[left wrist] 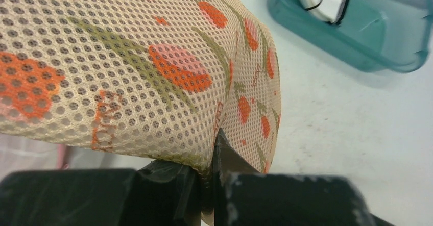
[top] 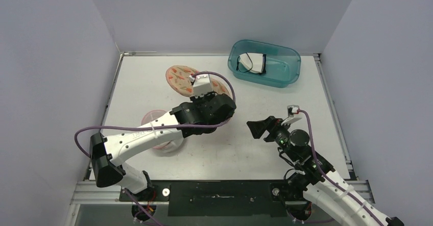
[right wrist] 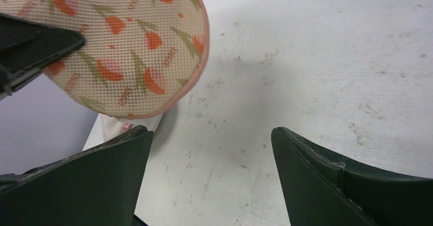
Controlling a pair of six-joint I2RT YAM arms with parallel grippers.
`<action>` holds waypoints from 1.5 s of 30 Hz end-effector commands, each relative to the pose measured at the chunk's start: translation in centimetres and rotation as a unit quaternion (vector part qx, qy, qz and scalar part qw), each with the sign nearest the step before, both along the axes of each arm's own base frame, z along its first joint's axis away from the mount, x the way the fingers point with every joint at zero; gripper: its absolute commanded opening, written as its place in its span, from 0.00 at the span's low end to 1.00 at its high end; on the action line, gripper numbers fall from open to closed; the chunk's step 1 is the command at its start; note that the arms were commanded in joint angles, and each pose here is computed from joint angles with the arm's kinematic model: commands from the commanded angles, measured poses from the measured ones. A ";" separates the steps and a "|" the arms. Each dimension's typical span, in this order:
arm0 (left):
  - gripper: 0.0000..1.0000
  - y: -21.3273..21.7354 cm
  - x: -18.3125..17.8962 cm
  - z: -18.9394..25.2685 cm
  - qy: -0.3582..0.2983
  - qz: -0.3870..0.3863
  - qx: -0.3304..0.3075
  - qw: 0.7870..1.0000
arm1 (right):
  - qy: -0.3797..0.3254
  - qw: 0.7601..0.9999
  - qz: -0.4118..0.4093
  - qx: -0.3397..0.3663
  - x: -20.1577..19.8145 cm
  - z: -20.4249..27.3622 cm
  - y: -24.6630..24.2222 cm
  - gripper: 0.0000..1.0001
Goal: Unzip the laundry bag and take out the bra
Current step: Pick up the laundry bag at the center of the board, then unzip the laundry bag at the center of the board.
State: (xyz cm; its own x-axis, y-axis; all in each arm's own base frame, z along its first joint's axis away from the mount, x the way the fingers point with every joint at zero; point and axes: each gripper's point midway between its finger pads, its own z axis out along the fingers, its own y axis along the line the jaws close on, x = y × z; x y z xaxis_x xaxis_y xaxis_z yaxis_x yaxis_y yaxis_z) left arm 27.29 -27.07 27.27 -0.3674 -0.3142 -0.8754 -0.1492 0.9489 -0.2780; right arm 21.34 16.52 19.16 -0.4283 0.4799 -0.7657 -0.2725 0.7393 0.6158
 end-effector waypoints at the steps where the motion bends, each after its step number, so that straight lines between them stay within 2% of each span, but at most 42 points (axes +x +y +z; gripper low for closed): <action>1: 0.00 2.8 -1.1 0.7 0.018 0.015 0.039 0.999 | -0.109 0.988 0.107 0.014 -0.9 4.3 3.4 0.90; 7: 0.00 2.0 -1.4 -0.4 0.065 -0.002 -0.111 0.992 | -0.152 0.965 0.208 0.033 -2.7 5.3 6.5 0.90; 12: 0.00 3.1 -1.1 -1.7 0.137 0.055 -0.176 0.973 | -0.134 0.965 0.187 0.124 -2.7 4.3 6.5 0.90; 14: 0.00 3.5 -0.9 -2.1 0.151 0.074 -0.178 0.970 | -0.132 0.959 0.200 0.149 -3.2 4.4 6.8 0.90; 17: 0.00 3.6 -0.7 -3.0 0.173 0.093 -0.187 0.963 | -0.146 0.946 0.264 0.117 -4.4 4.7 8.5 0.94; 22: 0.00 3.1 -0.3 -3.9 0.201 0.108 -0.201 0.953 | -0.148 0.947 0.263 0.110 -4.3 4.4 9.3 0.97; 32: 0.00 3.3 -0.4 -4.8 0.216 0.126 -0.203 0.947 | -0.126 0.950 0.255 0.127 -3.4 3.7 11.1 0.72; 37: 0.00 3.2 -0.2 -4.8 0.217 0.124 -0.208 0.946 | -0.107 0.952 0.250 0.141 -3.1 3.1 12.1 0.66; 45: 0.00 3.3 -0.2 -4.8 0.215 0.129 -0.218 0.943 | -0.098 0.956 0.222 0.162 -2.5 3.1 12.2 0.62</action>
